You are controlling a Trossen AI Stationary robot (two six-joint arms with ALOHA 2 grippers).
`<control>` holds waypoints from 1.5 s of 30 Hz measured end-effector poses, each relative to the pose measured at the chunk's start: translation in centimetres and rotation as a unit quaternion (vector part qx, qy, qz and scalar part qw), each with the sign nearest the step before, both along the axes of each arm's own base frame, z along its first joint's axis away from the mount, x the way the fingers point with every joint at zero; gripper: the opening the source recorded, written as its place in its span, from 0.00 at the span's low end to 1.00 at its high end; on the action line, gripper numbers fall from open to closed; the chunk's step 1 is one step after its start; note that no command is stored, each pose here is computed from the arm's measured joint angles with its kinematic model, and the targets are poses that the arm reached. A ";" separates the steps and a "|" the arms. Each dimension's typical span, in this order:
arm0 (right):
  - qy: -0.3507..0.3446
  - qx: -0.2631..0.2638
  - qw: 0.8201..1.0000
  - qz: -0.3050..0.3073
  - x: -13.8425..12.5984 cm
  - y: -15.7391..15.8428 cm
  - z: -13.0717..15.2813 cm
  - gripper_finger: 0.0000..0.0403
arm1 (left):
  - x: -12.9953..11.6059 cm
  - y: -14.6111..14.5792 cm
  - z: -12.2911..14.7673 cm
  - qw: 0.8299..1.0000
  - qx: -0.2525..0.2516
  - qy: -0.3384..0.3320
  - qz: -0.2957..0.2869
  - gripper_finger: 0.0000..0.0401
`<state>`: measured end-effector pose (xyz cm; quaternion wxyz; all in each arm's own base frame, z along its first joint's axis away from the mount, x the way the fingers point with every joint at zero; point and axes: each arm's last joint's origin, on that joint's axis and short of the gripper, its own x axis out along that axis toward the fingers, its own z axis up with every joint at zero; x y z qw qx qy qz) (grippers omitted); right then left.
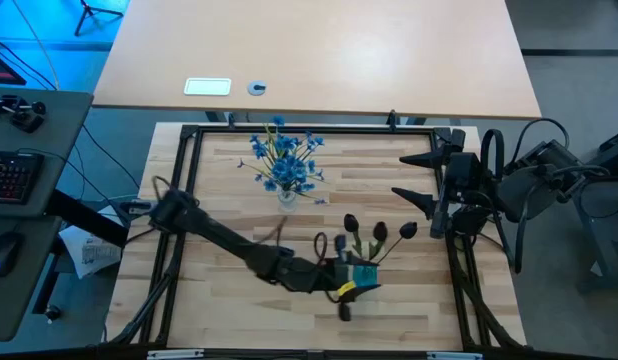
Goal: Sort flowers into vase by color
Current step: Return to Home Position
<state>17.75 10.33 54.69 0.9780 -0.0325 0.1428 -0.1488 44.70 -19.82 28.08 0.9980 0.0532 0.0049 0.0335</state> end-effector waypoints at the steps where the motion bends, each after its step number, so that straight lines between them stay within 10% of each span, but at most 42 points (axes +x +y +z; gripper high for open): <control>1: 0.000 0.000 1.000 0.000 0.0 0.0 0.0 0.67 | -0.8 0.0 1.2 1.000 0.018 0.018 0.000 0.47; 11: -0.002 0.007 1.000 0.009 -0.2 0.3 0.0 0.67 | -9.8 2.5 8.4 0.995 0.018 0.090 -0.045 0.44; 20: -0.008 0.047 0.999 0.018 -0.8 1.0 -0.1 0.67 | -18.3 8.1 1.7 0.981 -0.137 -0.097 -0.092 0.24; 28: 0.003 0.104 0.995 0.006 -1.7 0.5 -0.5 0.65 | -24.7 14.1 -4.0 0.969 -0.202 -0.134 -0.051 0.02; 34: 0.036 0.123 0.992 -0.009 -2.3 0.1 -1.3 0.47 | -28.3 15.6 -6.9 0.966 -0.222 -0.133 -0.018 0.00; 40: 0.080 0.147 0.986 0.000 -3.1 0.7 -2.8 0.07 | -30.7 16.5 -9.4 0.960 -0.244 -0.138 0.003 0.00; 45: 0.076 0.200 0.977 -0.024 -4.8 1.6 -5.6 0.05 | -31.3 16.8 -9.0 0.961 -0.226 -0.157 0.013 0.00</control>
